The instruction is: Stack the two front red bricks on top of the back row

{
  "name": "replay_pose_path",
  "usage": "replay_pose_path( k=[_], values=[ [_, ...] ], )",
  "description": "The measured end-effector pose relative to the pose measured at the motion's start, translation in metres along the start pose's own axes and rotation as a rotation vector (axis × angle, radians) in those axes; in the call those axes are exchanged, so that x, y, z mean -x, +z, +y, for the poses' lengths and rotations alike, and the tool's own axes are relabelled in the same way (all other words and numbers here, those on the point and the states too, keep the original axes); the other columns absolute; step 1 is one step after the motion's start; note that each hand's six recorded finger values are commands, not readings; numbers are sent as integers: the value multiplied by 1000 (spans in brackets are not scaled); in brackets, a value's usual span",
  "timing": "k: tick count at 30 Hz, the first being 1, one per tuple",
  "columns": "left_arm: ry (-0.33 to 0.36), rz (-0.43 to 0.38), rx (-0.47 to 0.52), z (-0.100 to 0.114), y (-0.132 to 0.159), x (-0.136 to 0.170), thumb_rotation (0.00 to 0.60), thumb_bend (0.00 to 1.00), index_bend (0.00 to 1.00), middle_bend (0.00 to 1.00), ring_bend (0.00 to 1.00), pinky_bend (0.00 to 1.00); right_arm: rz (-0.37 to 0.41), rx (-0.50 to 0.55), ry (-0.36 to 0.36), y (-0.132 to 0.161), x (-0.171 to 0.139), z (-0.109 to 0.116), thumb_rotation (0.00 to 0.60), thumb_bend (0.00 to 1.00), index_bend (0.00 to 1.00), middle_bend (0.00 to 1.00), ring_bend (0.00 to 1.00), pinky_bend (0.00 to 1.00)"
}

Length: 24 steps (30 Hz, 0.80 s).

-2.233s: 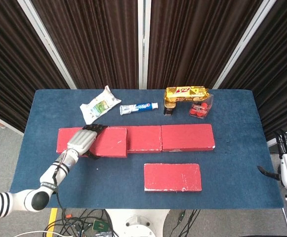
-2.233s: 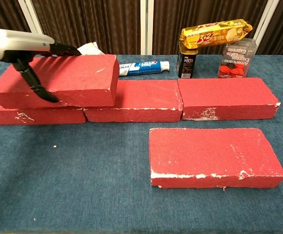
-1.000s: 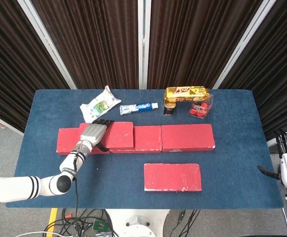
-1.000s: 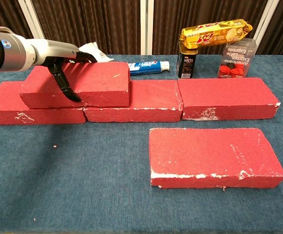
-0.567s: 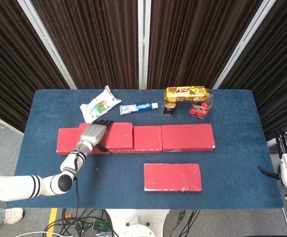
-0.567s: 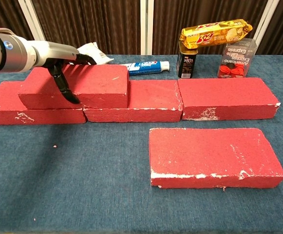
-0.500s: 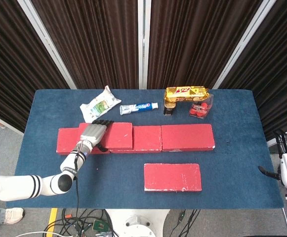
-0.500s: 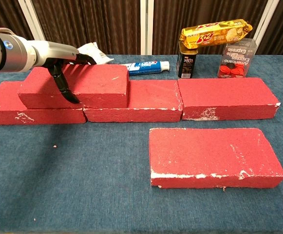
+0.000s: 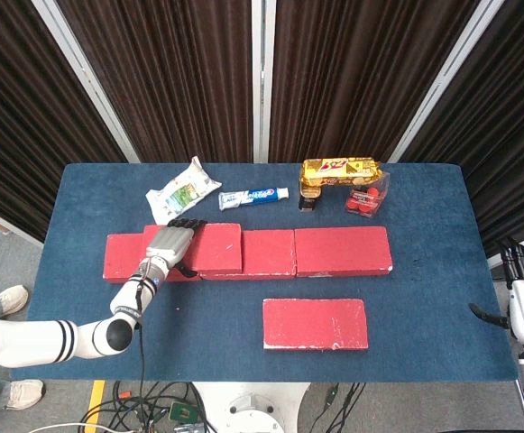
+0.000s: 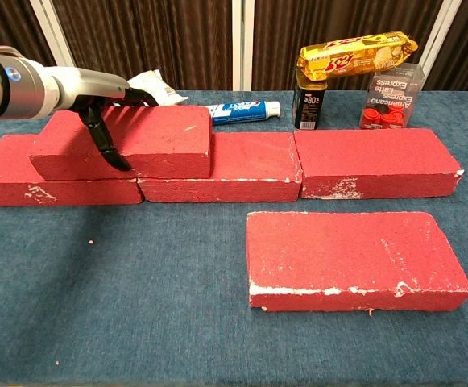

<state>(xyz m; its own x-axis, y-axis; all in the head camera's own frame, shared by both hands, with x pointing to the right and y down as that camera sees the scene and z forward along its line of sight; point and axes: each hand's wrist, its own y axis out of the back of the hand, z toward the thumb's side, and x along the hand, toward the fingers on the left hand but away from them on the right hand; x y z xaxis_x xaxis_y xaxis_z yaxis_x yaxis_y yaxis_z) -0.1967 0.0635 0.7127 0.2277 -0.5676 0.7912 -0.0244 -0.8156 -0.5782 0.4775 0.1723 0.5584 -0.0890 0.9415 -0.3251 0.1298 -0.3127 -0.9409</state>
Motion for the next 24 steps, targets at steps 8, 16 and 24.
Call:
replay_pose_path(
  k=[8,16,24],
  values=[
    [-8,7,2,-2,-1,-1,600,161,61,61,32,69,-2,1,4,-1,0,-1,600,0,0,0,0,0],
    [-7,5,4,-4,-2,-1,600,161,59,54,19,66,-4,0,6,-1,1,-2,600,0,0,0,0,0],
    [-18,-13,17,-4,0,0,600,141,0,0,0,15,-5,2,4,-1,0,-2,600,0,0,0,0,0]
  ],
)
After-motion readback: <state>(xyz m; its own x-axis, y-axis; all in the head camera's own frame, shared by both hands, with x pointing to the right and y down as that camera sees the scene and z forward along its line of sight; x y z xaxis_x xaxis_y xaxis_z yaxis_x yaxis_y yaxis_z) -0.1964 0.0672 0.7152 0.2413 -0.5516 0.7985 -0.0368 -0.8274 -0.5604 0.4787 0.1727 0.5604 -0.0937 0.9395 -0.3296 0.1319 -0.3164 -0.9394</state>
